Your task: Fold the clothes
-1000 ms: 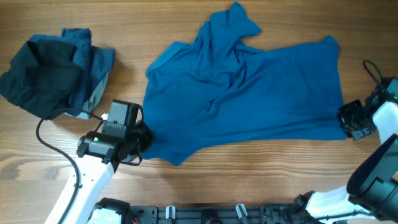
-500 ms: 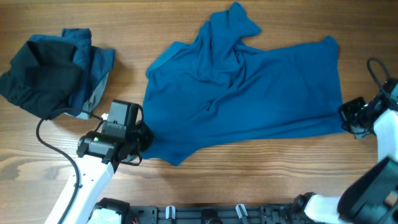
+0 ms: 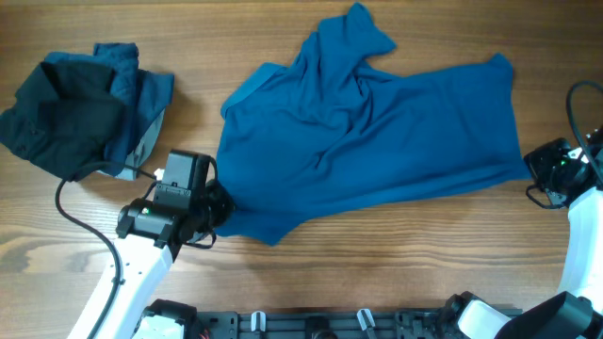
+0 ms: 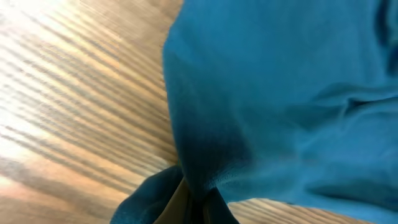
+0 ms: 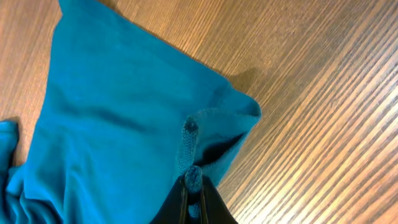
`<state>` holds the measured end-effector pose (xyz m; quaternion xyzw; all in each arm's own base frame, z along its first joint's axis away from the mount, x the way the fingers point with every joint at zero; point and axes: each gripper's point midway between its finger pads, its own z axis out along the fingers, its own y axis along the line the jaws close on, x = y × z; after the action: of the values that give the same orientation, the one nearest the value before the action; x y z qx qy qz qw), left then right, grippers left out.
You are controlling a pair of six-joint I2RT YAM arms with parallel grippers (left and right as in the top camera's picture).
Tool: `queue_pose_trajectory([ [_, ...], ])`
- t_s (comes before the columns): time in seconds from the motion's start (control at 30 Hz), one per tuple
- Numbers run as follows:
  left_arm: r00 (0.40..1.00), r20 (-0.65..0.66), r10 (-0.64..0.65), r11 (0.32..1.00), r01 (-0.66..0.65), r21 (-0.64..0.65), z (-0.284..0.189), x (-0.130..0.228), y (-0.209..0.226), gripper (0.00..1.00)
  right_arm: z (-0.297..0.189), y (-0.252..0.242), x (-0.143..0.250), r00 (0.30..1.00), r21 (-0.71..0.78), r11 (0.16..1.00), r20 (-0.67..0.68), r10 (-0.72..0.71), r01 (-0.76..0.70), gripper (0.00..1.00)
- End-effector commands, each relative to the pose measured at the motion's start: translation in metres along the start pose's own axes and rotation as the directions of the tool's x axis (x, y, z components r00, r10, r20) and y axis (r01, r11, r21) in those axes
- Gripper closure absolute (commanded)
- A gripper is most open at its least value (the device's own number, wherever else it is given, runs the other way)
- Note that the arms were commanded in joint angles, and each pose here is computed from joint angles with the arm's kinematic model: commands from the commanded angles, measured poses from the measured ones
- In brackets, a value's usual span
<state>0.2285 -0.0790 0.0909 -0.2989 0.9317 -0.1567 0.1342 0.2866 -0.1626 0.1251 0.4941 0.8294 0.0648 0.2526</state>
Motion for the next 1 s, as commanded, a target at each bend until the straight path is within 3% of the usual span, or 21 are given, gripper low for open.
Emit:
queue_pose_trajectory([
  [0.0,0.995,-0.028,0.093,0.989,-0.090,0.115,-0.002,0.004,-0.021,0.96,-0.006,0.010,-0.003,1.000,-0.040,0.999,0.005,-0.025,0.025,0.96],
  [0.17,0.992,-0.049,0.116,0.990,-0.111,0.084,-0.002,0.009,-0.013,0.96,-0.006,0.010,-0.003,1.000,-0.039,0.999,0.006,-0.025,0.026,0.96],
  [0.23,0.982,-0.061,0.178,0.974,-0.167,0.155,-0.008,0.013,-0.026,0.96,-0.006,0.010,-0.003,1.000,-0.043,0.999,0.003,-0.026,0.026,0.96],
  [0.37,0.931,0.152,0.332,0.885,-0.363,0.292,-0.080,-0.014,-0.077,0.96,-0.022,0.050,-0.004,0.993,-0.247,0.962,0.002,-0.114,0.111,0.95],
  [0.47,0.780,0.506,0.369,0.741,-0.575,0.346,-0.205,-0.044,-0.130,0.96,-0.081,0.092,-0.019,0.983,-0.397,0.900,0.079,-0.163,0.181,0.96],
  [0.57,0.551,0.797,0.250,0.620,-0.723,0.305,-0.367,-0.050,-0.155,0.96,-0.155,0.114,-0.040,0.958,-0.412,0.872,0.219,-0.188,0.265,0.96],
  [0.7,0.322,0.941,0.106,0.604,-0.772,0.197,-0.498,-0.035,-0.135,0.96,-0.225,0.131,-0.047,0.929,-0.431,0.844,0.317,-0.191,0.321,0.96],
  [0.8,0.259,0.963,0.069,0.618,-0.769,0.162,-0.535,-0.025,-0.120,0.96,-0.267,0.140,-0.051,0.904,-0.440,0.823,0.383,-0.189,0.358,0.96],
  [0.97,0.293,0.949,0.120,0.633,-0.759,0.154,-0.525,-0.021,-0.112,0.96,-0.310,0.148,-0.048,0.876,-0.451,0.799,0.445,-0.185,0.398,0.96],
])
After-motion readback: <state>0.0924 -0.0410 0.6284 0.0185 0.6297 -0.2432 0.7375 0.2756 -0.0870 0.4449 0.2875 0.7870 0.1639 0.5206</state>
